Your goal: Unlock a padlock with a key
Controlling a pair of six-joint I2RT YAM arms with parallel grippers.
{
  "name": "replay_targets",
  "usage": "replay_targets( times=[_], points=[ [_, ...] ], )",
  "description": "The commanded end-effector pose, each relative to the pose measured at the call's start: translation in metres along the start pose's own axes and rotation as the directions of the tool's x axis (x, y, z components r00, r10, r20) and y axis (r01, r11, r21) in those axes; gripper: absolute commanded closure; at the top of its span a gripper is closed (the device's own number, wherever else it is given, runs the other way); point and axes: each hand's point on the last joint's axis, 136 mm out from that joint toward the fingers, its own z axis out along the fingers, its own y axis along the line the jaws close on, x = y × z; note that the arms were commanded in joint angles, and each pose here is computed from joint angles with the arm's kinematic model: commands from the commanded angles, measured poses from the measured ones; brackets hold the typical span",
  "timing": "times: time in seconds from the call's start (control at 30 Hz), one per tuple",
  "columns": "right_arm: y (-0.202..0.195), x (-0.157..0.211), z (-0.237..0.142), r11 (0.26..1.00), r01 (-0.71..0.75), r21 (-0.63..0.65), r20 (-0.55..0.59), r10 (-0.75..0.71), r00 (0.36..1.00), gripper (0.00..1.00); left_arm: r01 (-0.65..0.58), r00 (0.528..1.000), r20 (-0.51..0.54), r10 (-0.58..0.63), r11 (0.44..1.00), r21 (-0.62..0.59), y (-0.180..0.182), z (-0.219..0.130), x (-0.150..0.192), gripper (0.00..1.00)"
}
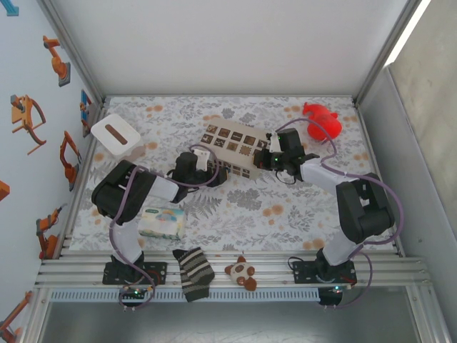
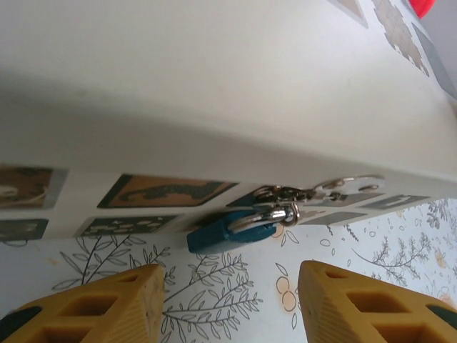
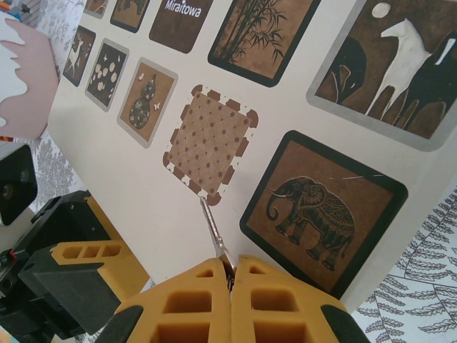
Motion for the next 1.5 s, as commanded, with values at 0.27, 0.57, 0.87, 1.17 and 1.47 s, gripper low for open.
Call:
replay_targets(
  times=[0.27, 0.57, 0.87, 1.17, 1.47],
  points=[
    [-0.019, 0.009, 0.004, 0.998, -0.005, 0.069, -0.019, 0.006, 1.000, 1.00, -0.026, 1.000, 0.004, 0.026, 0.999, 0.041, -0.005, 0.023, -0.013, 0.49],
    [-0.021, 0.011, 0.005, 0.998, -0.010, 0.066, -0.020, 0.011, 1.000, 1.00, -0.024, 1.000, -0.017, 0.025, 0.998, 0.056, -0.019, 0.028, -0.011, 0.51],
    [-0.020, 0.011, 0.005, 0.998, -0.009, 0.063, -0.016, 0.010, 1.000, 1.00, 0.016, 1.000, -0.018, -0.016, 0.999, 0.035, -0.018, 0.032, -0.014, 0.55],
    [-0.020, 0.012, 0.005, 0.998, -0.013, 0.059, -0.016, 0.014, 1.000, 1.00, 0.084, 0.996, 0.009, -0.084, 0.996, 0.007, -0.016, 0.037, -0.020, 0.58],
    [-0.021, 0.014, 0.005, 0.998, -0.014, 0.057, -0.016, 0.015, 1.000, 1.00, 0.118, 0.992, 0.041, -0.118, 0.993, 0.004, -0.013, 0.041, -0.024, 0.63]
  ],
)
